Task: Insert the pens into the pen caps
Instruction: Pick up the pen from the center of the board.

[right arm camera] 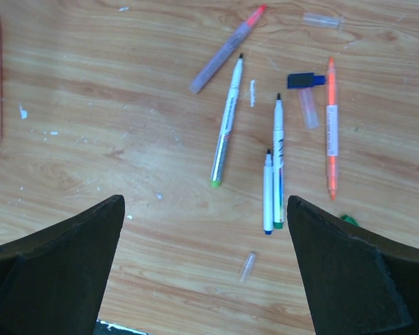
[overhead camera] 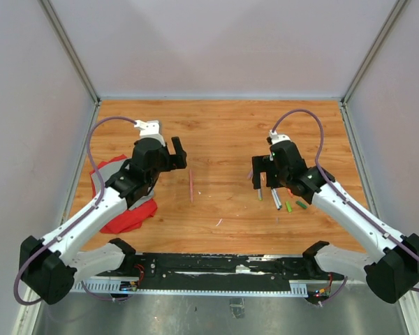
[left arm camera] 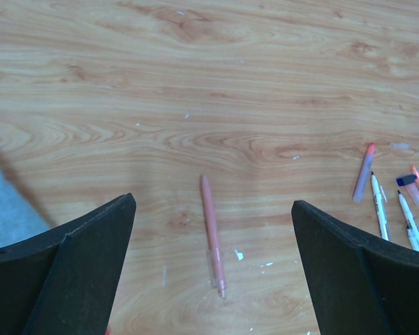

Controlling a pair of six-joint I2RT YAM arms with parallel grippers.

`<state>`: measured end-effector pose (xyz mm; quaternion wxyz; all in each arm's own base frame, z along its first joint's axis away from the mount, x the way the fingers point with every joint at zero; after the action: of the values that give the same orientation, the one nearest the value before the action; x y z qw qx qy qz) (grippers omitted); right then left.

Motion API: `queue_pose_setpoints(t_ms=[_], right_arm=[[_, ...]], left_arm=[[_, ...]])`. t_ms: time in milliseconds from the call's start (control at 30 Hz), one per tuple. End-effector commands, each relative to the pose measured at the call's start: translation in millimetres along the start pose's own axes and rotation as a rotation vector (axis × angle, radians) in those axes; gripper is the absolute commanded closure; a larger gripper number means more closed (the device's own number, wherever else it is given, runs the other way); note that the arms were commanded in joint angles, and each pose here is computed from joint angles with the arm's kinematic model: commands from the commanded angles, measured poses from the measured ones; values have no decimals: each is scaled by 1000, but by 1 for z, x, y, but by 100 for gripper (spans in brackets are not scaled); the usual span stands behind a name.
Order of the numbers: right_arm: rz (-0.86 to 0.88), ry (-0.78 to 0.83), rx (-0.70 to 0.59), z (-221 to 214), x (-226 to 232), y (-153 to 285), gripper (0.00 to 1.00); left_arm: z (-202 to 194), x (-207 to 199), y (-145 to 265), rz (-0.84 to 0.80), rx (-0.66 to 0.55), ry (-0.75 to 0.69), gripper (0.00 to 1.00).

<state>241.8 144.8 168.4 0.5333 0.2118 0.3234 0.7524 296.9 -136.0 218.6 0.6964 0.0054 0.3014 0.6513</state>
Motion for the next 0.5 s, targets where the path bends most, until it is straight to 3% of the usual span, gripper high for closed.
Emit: queue_pose_setpoints(t_ms=[0,467], right_arm=[[5,-42,0,13,-16,-3,1],[-54,-257,-2,4,-54,-15,2]], left_arm=[[0,-29,-22,-65,-58,-7,0],[-20,-52,-77,-84,-77,55,0]])
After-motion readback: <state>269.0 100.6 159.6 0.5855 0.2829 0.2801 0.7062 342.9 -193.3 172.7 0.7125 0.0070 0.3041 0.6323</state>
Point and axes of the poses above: each gripper's point midway between its finger pads, its own y axis back along the fingers, its own x axis along the line the jaws close on, z = x × y, the point moved 2 cm from there along y, back along the fingers, and after that the axes turned 10 degrees about y, right-handed, at the moved point
